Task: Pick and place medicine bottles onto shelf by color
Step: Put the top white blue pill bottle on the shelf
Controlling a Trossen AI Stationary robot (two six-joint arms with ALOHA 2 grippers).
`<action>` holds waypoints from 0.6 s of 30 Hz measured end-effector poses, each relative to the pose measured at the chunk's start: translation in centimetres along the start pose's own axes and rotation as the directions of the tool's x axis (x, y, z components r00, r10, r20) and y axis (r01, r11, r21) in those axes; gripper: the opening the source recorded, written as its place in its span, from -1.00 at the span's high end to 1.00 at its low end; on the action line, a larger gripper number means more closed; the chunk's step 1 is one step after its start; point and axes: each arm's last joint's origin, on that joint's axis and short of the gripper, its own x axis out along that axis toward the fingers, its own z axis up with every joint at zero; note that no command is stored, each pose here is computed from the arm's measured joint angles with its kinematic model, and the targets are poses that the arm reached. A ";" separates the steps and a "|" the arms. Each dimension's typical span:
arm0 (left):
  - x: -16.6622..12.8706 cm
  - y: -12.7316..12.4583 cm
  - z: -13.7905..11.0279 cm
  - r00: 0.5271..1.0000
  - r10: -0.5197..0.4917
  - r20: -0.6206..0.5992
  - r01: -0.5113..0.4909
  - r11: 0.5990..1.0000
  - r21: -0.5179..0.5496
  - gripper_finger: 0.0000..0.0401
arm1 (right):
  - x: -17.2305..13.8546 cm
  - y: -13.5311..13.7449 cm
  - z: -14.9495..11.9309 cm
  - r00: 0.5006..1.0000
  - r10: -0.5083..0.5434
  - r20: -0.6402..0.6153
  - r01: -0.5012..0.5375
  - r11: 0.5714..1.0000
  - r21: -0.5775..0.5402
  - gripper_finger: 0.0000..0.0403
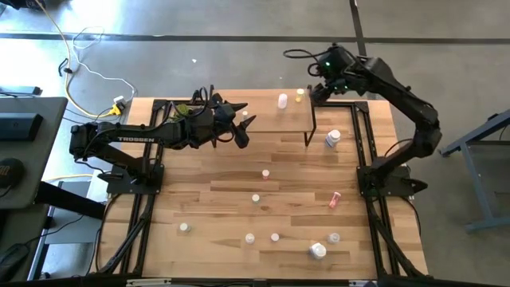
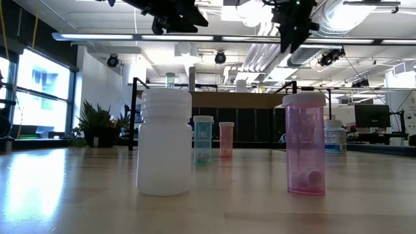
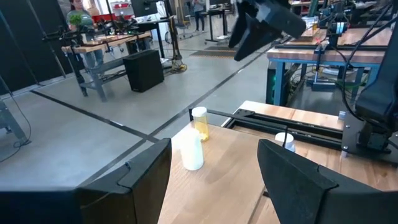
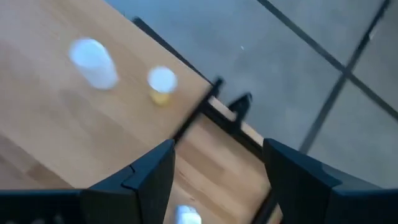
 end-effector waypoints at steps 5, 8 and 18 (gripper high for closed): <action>0.0 0.0 0.0 1.000 0.002 0.000 -0.002 1.000 0.000 -0.14 | 1.4 -0.4 -3.1 0.996 -0.038 -0.076 0.043 0.997 0.063 -0.16; 0.0 0.0 0.0 1.000 0.002 0.000 -0.002 1.000 0.000 -0.14 | 2.1 -0.4 -5.0 0.993 -0.043 -0.108 0.054 0.993 0.106 -0.16; 0.0 0.0 0.0 1.000 0.002 0.000 -0.002 1.000 0.000 -0.14 | 2.4 -0.6 -9.6 0.991 -0.012 -0.133 0.047 0.964 0.263 -0.16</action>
